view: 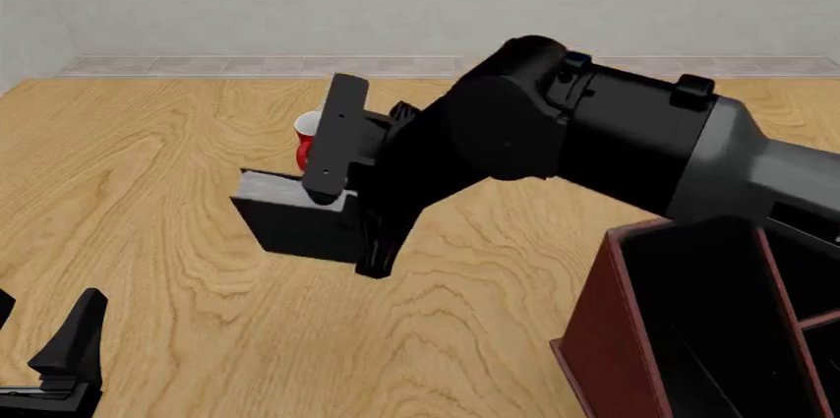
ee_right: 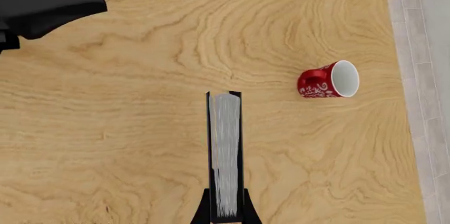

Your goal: Pick up the book and place it in the left compartment of the caddy.

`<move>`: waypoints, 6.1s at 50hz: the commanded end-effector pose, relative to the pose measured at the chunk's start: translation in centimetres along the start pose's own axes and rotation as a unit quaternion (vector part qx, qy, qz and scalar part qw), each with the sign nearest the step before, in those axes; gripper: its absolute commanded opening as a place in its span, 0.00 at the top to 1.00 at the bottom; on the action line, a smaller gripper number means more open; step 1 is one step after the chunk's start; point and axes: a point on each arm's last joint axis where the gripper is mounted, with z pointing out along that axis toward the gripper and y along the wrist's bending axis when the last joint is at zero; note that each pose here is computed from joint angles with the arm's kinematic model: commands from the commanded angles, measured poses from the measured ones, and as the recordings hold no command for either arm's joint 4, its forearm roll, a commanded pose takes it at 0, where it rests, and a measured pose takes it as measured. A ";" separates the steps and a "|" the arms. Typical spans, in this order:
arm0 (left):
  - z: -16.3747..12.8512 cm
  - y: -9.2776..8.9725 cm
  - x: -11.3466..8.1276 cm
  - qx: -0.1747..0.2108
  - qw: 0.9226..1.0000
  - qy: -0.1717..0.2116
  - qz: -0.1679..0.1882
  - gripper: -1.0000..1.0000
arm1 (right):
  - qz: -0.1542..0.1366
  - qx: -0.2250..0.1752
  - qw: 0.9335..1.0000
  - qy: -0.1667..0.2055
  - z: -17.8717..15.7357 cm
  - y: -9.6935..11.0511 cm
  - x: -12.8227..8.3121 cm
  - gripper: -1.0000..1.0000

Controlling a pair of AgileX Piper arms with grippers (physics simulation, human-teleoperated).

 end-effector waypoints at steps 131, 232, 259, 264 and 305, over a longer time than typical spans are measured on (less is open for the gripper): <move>0.0 0.0 0.0 0.000 1.000 0.000 0.000 0.00 | 0.376 0.239 0.890 -0.095 -29.8 7.7 15.5 1.00; 0.0 0.0 0.0 0.000 1.000 0.000 0.000 0.00 | 0.481 0.282 0.829 -0.047 -25.5 13.8 21.5 1.00; 0.0 0.0 0.0 0.000 1.000 0.000 0.000 0.00 | 0.497 0.284 0.819 -0.030 -24.3 14.4 22.4 1.00; 0.0 0.0 0.0 0.000 1.000 0.000 0.000 0.00 | 0.503 0.285 0.816 -0.027 -24.0 14.4 22.6 1.00; 0.0 0.0 0.0 0.000 1.000 0.000 0.000 0.00 | 0.519 0.268 0.812 -0.003 -22.4 14.4 23.4 1.00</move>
